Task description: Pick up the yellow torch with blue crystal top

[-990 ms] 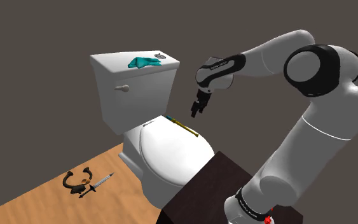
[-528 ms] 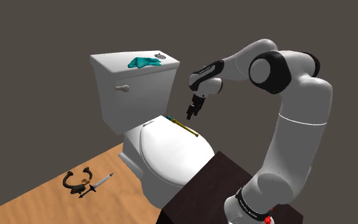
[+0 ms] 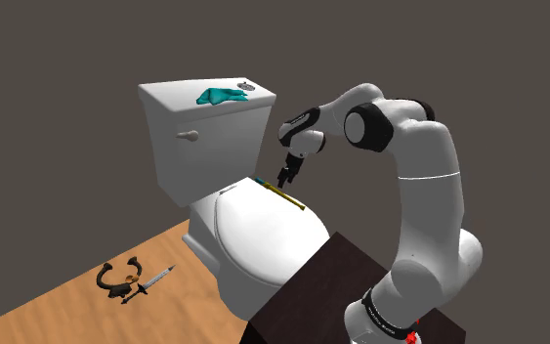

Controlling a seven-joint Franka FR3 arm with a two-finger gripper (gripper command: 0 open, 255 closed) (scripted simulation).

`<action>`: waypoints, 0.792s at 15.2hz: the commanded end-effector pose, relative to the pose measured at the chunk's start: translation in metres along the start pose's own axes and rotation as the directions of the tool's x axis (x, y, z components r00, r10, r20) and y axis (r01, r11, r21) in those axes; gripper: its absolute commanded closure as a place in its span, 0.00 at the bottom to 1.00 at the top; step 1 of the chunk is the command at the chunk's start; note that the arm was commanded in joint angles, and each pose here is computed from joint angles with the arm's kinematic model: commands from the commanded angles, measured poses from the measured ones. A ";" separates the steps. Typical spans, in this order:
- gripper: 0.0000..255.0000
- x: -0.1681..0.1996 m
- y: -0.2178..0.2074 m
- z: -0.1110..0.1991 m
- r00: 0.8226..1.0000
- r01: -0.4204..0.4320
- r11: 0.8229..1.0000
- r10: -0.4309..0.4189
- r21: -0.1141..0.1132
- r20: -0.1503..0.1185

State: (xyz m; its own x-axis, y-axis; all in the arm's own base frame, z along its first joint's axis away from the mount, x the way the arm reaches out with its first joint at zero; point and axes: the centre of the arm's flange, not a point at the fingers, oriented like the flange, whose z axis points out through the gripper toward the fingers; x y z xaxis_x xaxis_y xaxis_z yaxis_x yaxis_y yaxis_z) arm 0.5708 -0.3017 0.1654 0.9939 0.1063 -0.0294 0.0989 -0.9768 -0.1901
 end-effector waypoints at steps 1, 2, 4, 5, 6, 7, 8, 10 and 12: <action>0.00 0.013 0.018 0.019 1.000 0.005 1.000 -0.005 0.014 -0.004; 0.00 0.020 0.025 0.028 1.000 0.008 1.000 -0.008 0.021 -0.006; 0.00 0.027 0.034 0.042 1.000 0.010 1.000 -0.010 0.027 -0.007; 0.00 0.027 0.035 0.048 1.000 0.010 1.000 -0.010 0.027 -0.007; 0.00 0.027 0.036 0.053 1.000 0.010 1.000 -0.010 0.027 -0.007; 0.00 0.027 0.037 0.058 1.000 0.010 1.000 -0.010 0.027 -0.007; 0.00 0.027 0.038 0.063 1.000 0.010 1.000 -0.010 0.027 -0.007; 0.00 0.027 0.040 0.073 1.000 0.010 1.000 -0.010 0.027 -0.007; 0.00 0.028 0.041 0.077 1.000 0.010 1.000 -0.010 0.027 -0.007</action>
State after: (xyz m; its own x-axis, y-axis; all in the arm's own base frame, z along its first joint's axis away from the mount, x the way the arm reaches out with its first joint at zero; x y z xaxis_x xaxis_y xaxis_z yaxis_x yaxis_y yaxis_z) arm 0.6059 -0.3172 0.0904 0.9915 0.1299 -0.0060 0.1256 -0.9684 -0.2153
